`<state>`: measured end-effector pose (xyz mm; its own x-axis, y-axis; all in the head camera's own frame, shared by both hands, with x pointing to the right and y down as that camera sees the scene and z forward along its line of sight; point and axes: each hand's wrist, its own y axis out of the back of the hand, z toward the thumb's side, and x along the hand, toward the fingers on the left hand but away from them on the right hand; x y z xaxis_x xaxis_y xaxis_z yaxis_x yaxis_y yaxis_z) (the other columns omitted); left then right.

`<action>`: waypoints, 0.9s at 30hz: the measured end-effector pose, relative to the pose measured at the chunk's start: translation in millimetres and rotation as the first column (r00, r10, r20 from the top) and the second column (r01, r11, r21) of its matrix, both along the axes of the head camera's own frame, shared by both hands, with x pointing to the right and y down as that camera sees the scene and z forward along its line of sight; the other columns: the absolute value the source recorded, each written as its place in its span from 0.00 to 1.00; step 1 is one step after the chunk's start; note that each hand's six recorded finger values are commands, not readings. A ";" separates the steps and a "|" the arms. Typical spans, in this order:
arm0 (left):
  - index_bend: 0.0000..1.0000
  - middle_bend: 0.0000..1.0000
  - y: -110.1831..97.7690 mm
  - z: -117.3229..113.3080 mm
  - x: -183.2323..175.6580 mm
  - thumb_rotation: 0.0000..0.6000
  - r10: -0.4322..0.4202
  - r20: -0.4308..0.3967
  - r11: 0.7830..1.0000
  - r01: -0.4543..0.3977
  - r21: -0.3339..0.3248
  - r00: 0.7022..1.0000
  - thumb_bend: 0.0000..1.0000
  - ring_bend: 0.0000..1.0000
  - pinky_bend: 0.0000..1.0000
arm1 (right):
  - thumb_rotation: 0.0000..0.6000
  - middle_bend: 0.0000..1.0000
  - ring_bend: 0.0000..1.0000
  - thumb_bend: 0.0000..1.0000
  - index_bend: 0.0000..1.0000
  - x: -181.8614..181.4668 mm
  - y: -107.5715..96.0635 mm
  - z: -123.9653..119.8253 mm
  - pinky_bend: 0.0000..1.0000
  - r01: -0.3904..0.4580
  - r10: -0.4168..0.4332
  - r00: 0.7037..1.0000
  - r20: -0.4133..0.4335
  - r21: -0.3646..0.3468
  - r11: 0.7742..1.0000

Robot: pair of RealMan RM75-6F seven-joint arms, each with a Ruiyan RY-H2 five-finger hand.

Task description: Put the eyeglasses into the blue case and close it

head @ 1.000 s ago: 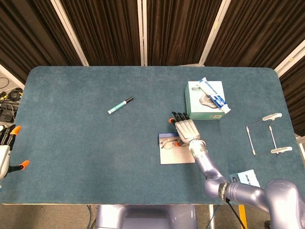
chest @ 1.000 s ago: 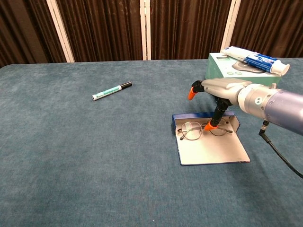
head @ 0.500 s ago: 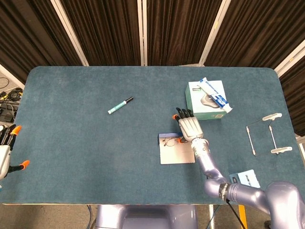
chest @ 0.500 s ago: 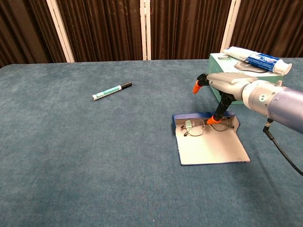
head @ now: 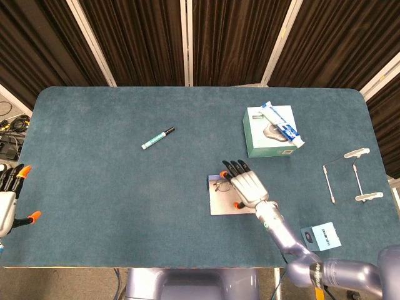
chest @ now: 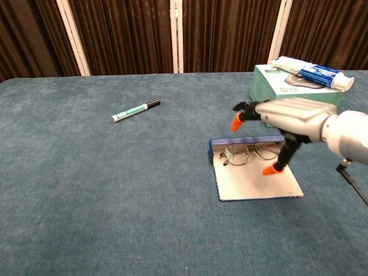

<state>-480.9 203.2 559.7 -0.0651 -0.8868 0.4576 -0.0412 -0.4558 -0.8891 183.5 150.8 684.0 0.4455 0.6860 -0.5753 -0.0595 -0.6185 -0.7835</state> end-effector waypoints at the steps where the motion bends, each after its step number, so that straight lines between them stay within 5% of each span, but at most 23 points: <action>1: 0.00 0.00 0.4 -1.0 0.9 1.00 0.002 -0.003 1.000 -0.002 0.002 1.000 0.00 0.00 0.00 | 1.00 0.00 0.00 0.06 0.25 2.4 3.3 -1.3 0.00 0.016 -0.016 1.000 -0.008 0.006 1.000; 12: 0.00 0.00 1.9 -5.1 4.5 1.00 0.017 -0.016 1.000 -0.017 0.012 1.000 0.00 0.00 0.00 | 1.00 0.00 0.00 0.13 0.28 11.1 33.2 7.8 0.00 0.136 -0.133 0.988 -0.074 0.050 0.989; 27: 0.00 0.00 1.3 -3.5 0.8 1.00 0.005 -0.009 1.000 -0.005 0.007 1.000 0.00 0.00 0.00 | 1.00 0.00 0.00 0.15 0.29 3.6 43.1 26.2 0.00 0.167 -0.163 0.983 -0.089 0.035 0.985</action>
<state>-480.1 204.5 556.2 -0.0563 -0.8902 0.4520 -0.0471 -0.4498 -0.8919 187.1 193.9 710.3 0.5049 0.6319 -0.5880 -0.2256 -0.5609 -0.7965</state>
